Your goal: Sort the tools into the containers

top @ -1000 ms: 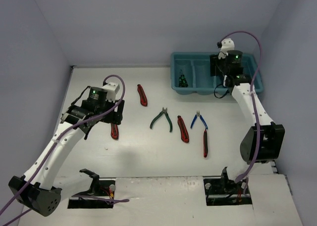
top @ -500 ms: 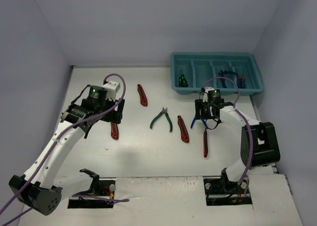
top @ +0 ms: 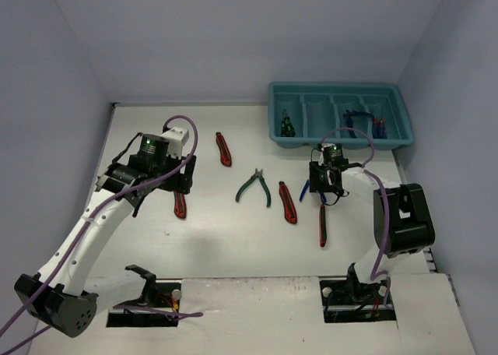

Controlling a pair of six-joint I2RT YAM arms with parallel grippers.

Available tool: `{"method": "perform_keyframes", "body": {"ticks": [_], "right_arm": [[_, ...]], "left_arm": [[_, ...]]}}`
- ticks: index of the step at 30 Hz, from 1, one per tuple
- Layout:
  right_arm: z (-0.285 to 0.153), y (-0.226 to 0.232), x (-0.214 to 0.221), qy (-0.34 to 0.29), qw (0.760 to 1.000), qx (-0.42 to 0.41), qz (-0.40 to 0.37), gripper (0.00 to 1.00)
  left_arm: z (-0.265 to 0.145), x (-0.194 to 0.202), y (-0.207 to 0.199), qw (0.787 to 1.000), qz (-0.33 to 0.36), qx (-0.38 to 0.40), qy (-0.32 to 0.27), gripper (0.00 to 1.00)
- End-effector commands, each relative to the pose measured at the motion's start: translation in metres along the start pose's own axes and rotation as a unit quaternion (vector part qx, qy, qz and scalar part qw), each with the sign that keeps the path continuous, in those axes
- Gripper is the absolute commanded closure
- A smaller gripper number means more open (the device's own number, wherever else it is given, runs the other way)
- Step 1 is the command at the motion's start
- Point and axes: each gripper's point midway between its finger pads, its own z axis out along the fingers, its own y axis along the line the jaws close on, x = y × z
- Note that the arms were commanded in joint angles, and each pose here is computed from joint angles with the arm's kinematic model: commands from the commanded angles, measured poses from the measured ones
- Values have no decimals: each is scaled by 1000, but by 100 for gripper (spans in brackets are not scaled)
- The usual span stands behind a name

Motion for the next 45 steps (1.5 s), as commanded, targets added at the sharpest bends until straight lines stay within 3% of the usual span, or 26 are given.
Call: {"method": "perform_keyframes", "body": {"ticks": [1,6,8,15,18,23,26,30,33,40,43,45], "right_arm": [[4,-2,9,18,1000,12,22,62],[6,5,11,24,1000,-1,8,97],[1,15,0,8,1000,-10,-9,100],[-44,51,-64,-86,991,-26,-102,100],[-81,50,-110,-150,978,8,-142,100],[-147,0,-188,-222,934,178,-217,100],[-164,-48,-219,-203,904,283,-250,100],[-191,-95,-274,-216,883,345,-232,100],[-177,-124,-299,-201,878,373,-224,100],[-111,-143,-338,-164,862,409,-252,96],[-74,-152,-339,-152,866,409,-243,91],[-61,-148,-344,-164,873,392,-238,83]], "left_arm": [[-3,-15,1,1000,2,-4,-24,28],[-3,-14,1,1000,-1,-5,-23,28],[-2,-13,2,1000,-3,-7,-22,28],[-4,-17,2,1000,-7,-8,-28,28],[-5,-18,1,1000,-8,-8,-29,28],[-4,-16,2,1000,-7,-8,-27,28],[-3,-13,2,1000,-6,-9,-24,28],[-5,-9,3,1000,-2,-9,-23,28],[-6,-8,3,1000,-1,-9,-24,28],[-6,-4,7,1000,-1,-18,-21,28],[-8,-5,5,1000,-7,-14,-23,28],[-8,-6,5,1000,-8,-14,-24,28]]}}
